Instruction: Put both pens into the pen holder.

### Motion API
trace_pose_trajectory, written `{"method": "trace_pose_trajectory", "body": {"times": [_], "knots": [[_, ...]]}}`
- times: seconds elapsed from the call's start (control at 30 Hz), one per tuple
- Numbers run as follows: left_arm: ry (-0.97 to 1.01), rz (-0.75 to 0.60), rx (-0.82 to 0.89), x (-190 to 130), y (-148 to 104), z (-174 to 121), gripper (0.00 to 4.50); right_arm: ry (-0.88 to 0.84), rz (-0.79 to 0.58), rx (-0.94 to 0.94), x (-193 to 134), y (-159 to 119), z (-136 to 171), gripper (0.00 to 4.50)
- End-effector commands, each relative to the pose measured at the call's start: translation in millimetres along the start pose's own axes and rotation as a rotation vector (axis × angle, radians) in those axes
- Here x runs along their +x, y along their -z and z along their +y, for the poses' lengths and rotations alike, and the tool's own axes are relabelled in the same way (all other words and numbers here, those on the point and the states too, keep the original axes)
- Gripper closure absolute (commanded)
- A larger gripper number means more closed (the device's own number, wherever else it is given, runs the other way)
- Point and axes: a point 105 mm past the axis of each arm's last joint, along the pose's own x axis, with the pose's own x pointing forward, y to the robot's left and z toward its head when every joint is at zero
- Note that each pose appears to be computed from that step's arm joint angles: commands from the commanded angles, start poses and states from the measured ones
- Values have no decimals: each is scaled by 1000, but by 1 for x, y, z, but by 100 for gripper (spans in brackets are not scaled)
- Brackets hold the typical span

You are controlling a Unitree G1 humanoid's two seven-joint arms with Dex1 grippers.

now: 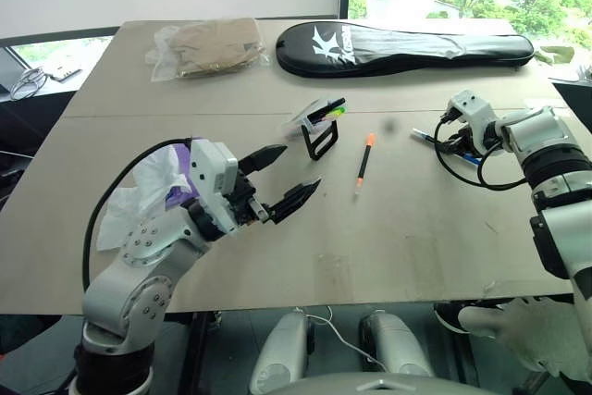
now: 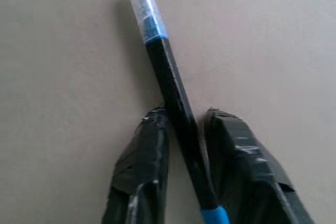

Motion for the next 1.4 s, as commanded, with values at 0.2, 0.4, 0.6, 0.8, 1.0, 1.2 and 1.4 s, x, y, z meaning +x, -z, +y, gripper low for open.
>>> {"method": "trace_pose_trajectory", "body": {"times": [0.2,0.4,0.6,0.8,1.0,1.2,1.4], "knots": [[73,9,-382,21,-15,-13,0,-272,-173,240,-45,-16,29,438],[76,25,-587,40,-13,-8,0,-681,-450,123,-122,-49,155,438],[155,39,-620,55,-19,-13,0,-745,-596,-10,-131,-73,215,438],[186,32,-620,54,-29,-12,177,-752,-587,-10,-128,-72,225,450],[152,20,-611,45,-33,-9,444,-724,-604,23,-127,-75,223,450],[77,-43,-516,43,-54,7,448,-603,-719,14,-126,-74,207,357],[-76,-124,-26,65,-111,27,448,-326,-742,-113,-130,-58,164,81]]}}
